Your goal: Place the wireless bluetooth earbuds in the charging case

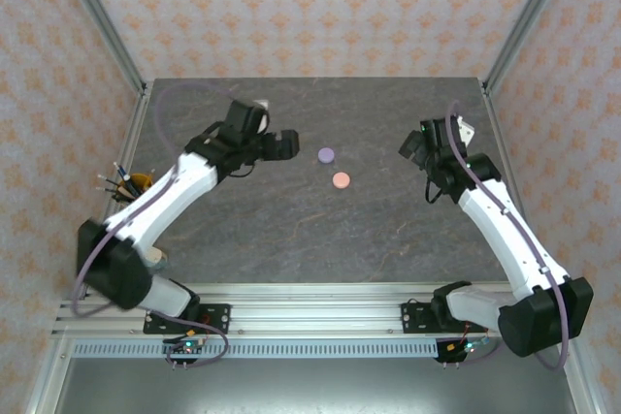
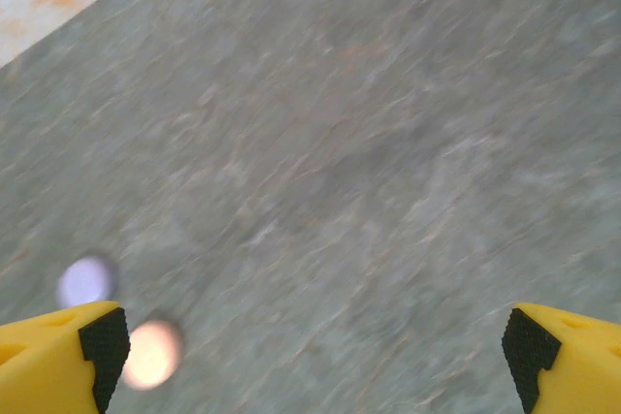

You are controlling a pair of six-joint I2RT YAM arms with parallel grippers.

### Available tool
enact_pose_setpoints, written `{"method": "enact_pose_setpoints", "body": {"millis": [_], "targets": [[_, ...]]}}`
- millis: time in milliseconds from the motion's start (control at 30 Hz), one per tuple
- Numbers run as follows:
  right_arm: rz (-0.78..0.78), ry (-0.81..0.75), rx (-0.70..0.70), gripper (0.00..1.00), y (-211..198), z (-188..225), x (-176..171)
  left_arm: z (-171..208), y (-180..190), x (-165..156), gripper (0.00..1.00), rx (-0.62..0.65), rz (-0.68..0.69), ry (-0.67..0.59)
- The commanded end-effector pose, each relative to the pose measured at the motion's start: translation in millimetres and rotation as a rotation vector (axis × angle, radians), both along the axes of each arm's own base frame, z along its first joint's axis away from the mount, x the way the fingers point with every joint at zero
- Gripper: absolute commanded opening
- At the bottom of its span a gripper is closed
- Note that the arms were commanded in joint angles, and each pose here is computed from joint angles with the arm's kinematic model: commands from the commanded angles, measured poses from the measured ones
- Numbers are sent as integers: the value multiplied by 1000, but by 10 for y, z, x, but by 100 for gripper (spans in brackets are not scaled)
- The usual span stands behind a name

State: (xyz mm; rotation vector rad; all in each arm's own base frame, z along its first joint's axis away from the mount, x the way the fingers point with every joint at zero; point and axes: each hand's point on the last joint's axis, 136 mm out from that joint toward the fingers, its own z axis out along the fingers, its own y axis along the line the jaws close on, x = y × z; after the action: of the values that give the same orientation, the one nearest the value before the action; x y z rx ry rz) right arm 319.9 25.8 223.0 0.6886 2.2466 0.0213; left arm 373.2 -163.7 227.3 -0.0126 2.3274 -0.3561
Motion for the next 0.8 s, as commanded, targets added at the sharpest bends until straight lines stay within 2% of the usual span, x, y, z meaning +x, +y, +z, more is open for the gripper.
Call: {"method": "enact_pose_setpoints", "body": {"millis": [0,100,333,467,633,733,767], "targets": [[-157,-84,-313,100,-545,-33,-42,1,623,-40,100,360,79,-197],[-166,-140,-433,100,-670,-157,-19,-13,1011,-122,100,458,163,-302],[-160,-179,-542,100,-785,-662,74,-507,1530,-144,100,449,285,-445],[-154,-224,-533,100,-822,-923,128,-788,1695,5,100,402,315,-425],[-108,-346,-470,100,-814,-911,342,-1238,1814,182,100,302,292,-368],[-8,-397,-417,100,-704,-1103,507,-1338,1838,207,100,278,285,-350],[52,-352,-407,99,-622,-1237,550,-1339,1836,212,100,278,284,-355]]}}
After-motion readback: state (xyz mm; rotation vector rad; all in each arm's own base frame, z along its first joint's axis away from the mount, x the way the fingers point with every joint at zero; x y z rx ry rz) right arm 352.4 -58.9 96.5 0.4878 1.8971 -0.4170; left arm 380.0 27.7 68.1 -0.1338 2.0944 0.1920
